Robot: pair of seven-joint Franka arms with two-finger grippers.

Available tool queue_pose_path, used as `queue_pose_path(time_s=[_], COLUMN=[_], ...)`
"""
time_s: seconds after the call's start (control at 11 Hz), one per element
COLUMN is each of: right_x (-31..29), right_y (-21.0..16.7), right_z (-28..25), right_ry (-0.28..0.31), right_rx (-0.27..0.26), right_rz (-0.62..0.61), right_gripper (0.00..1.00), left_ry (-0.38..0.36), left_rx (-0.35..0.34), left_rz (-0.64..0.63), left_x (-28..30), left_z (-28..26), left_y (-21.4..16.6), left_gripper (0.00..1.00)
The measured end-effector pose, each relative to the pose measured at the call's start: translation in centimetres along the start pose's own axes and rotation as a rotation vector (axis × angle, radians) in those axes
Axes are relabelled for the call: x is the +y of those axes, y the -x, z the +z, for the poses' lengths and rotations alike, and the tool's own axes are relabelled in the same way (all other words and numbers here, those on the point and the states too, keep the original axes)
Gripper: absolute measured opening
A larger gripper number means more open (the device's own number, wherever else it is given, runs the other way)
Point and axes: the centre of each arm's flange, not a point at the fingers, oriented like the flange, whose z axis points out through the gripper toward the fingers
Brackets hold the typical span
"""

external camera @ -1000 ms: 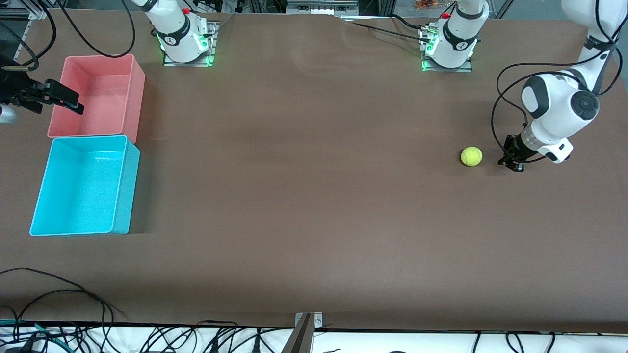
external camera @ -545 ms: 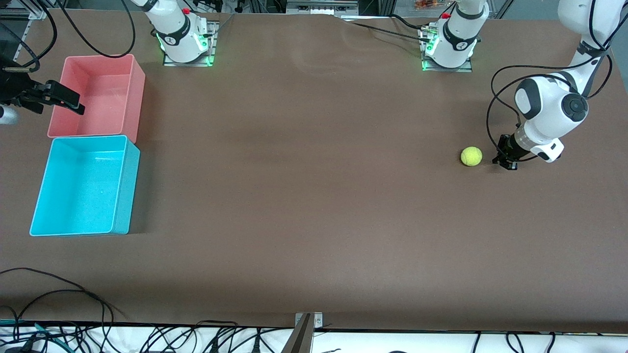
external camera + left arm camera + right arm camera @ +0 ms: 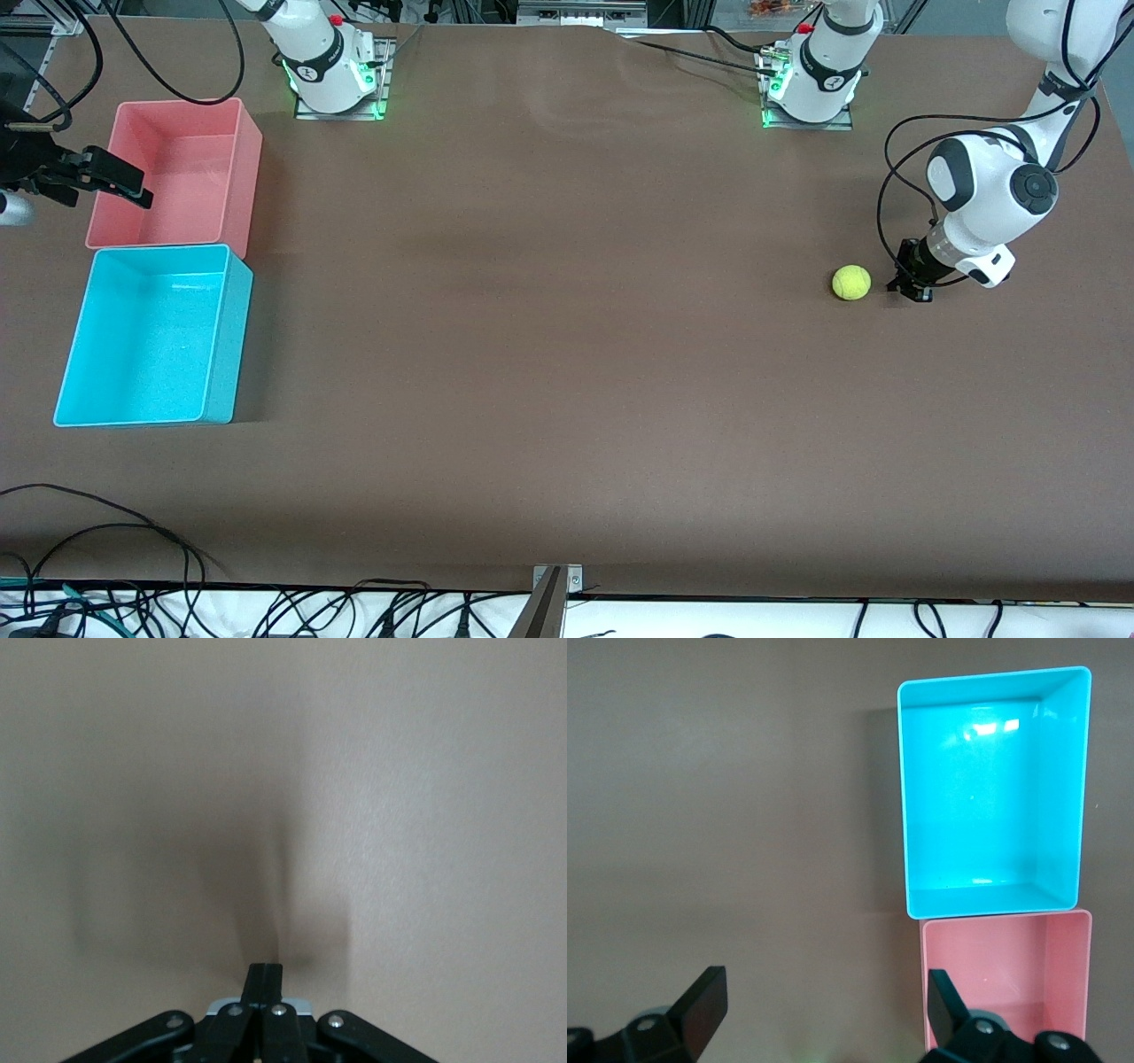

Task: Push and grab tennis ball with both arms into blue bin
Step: 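Push the tennis ball with the left gripper toward the cyan bin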

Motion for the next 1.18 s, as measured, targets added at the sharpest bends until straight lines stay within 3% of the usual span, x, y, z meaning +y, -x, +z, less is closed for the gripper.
queue_pose_path(time_s=[0.36, 0.91, 1.0, 1.18], right_x=[0.1, 0.6, 0.7, 0.7], right_y=[-0.3, -0.4, -0.4, -0.4], right_z=[-0.1, 0.1, 0.1, 0.1], right_ry=[0.0, 0.0, 0.0, 0.0], right_rx=[0.02, 0.016, 0.016, 0.015], right_rz=[0.003, 0.011, 0.013, 0.014], right_gripper=[1.0, 1.0, 1.0, 1.0], left_ry=[-0.013, 0.028, 0.016, -0.025], left_rx=[-0.039, -0.166, -0.17, -0.133], left_rz=[-0.045, -0.134, -0.118, -0.101], left_x=[0.1, 0.8, 0.7, 1.5], left_z=[0.4, -5.0, -6.3, -8.7], left_y=[7.1, 29.3, 31.8, 33.1], left_gripper=[0.01, 0.01, 0.01, 0.01])
